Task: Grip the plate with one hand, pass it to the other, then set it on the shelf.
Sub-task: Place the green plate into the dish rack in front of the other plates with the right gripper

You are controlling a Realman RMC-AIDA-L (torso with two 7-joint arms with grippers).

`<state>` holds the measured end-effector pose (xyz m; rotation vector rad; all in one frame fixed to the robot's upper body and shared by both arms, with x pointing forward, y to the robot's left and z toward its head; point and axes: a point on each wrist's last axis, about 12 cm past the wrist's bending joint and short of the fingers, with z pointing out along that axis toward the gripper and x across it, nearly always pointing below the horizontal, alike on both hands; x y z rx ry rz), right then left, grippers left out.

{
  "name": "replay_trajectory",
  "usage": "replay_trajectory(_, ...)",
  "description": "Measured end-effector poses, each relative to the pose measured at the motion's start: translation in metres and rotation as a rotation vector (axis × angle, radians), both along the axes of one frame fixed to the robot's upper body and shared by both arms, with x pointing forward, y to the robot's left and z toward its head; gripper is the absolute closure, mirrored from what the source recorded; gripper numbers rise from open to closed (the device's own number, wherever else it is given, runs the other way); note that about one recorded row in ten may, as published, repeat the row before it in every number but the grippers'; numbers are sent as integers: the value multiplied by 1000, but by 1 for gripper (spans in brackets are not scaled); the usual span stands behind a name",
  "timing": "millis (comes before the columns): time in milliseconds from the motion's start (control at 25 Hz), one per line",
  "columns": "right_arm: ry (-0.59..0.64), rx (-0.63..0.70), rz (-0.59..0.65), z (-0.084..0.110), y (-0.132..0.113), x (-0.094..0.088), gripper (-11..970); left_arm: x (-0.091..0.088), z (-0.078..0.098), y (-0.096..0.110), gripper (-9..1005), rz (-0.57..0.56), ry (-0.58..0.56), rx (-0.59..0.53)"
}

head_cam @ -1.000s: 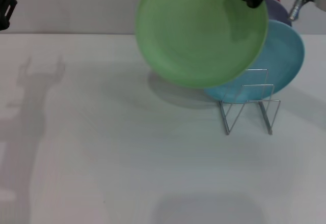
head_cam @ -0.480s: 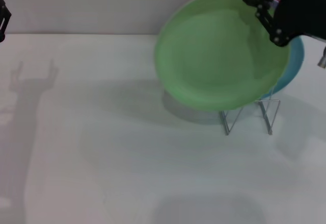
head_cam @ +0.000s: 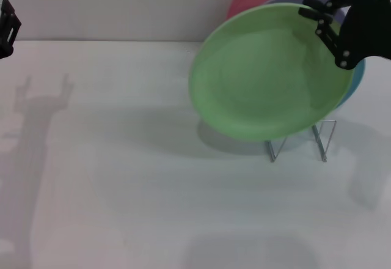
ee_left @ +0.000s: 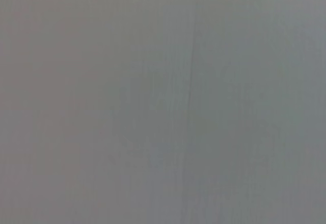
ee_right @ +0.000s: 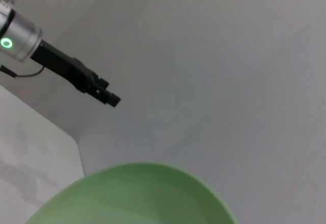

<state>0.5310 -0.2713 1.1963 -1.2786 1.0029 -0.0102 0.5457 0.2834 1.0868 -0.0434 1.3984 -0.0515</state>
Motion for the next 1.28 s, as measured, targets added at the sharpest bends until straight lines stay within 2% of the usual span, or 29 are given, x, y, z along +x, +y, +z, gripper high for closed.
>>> replay_trajectory(560, -131, -62, 15, 10, -17, 0, 937, -1, -2, -11, 183, -39, 7, 3)
replay_trajectory(1280, -168, -98, -4, 7, -39, 5, 936, 1, -7, -21, 182, -82, 24, -19)
